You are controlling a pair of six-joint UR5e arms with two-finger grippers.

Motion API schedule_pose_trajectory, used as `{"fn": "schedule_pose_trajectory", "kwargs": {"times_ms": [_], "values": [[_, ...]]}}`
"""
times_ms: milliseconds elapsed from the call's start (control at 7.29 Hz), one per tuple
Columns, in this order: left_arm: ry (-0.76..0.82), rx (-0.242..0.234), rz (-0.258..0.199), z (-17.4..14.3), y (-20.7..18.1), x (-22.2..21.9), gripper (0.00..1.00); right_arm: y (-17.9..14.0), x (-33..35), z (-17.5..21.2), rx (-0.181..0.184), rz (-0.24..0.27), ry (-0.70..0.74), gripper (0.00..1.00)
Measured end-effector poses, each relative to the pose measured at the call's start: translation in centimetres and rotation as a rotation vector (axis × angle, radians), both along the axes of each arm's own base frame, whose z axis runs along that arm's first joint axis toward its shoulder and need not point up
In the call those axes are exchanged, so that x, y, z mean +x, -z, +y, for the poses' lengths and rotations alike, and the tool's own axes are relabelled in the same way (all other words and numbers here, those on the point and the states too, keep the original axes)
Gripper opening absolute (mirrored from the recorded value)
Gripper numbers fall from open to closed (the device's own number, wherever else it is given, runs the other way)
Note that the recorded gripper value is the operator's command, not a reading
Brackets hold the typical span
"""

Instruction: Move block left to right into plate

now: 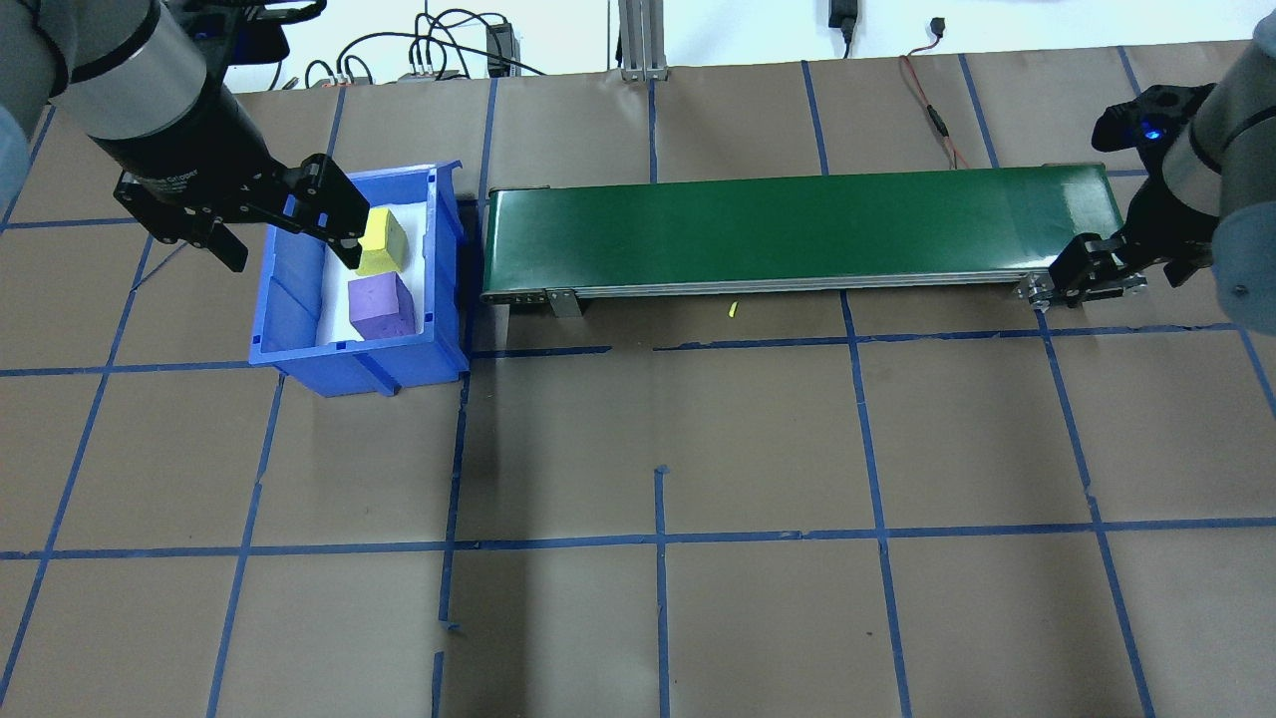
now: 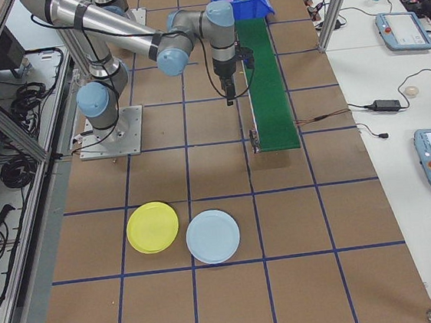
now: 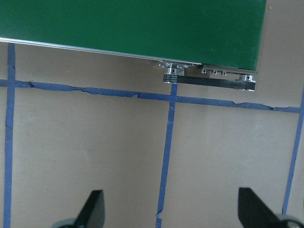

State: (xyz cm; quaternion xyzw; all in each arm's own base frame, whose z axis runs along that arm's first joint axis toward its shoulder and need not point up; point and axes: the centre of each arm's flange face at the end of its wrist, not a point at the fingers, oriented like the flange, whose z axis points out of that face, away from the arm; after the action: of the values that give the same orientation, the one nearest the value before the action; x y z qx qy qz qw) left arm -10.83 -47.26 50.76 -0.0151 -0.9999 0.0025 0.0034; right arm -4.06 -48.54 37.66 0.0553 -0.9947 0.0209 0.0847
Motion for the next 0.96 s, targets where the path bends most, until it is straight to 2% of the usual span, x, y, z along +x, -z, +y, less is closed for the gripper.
{"fn": "schedule_pose_trajectory", "kwargs": {"times_ms": [137, 275, 549, 686, 961], "values": [[0.000, 0.000, 0.001, 0.0, 0.0, 0.0, 1.00, -0.4, 0.0, 0.1, -0.003, 0.004, 0.001, 1.00], [0.000, -0.001, 0.000, 0.0, -0.1, 0.0, 1.00, -0.8, 0.5, 0.1, -0.015, -0.020, 0.000, 1.00], [0.000, 0.001, -0.004, 0.1, 0.0, 0.0, 1.00, -1.4, 3.5, 0.1, -0.036, -0.120, -0.014, 1.00], [-0.010, 0.014, -0.011, -0.4, 0.7, 0.4, 1.00, -1.4, 5.8, 0.3, -0.028, -0.142, -0.021, 1.00], [-0.068, 0.040, -0.004, -5.7, 5.1, 3.9, 1.00, -1.1, 10.5, 1.0, -0.004, -0.102, -0.056, 1.00]]}}
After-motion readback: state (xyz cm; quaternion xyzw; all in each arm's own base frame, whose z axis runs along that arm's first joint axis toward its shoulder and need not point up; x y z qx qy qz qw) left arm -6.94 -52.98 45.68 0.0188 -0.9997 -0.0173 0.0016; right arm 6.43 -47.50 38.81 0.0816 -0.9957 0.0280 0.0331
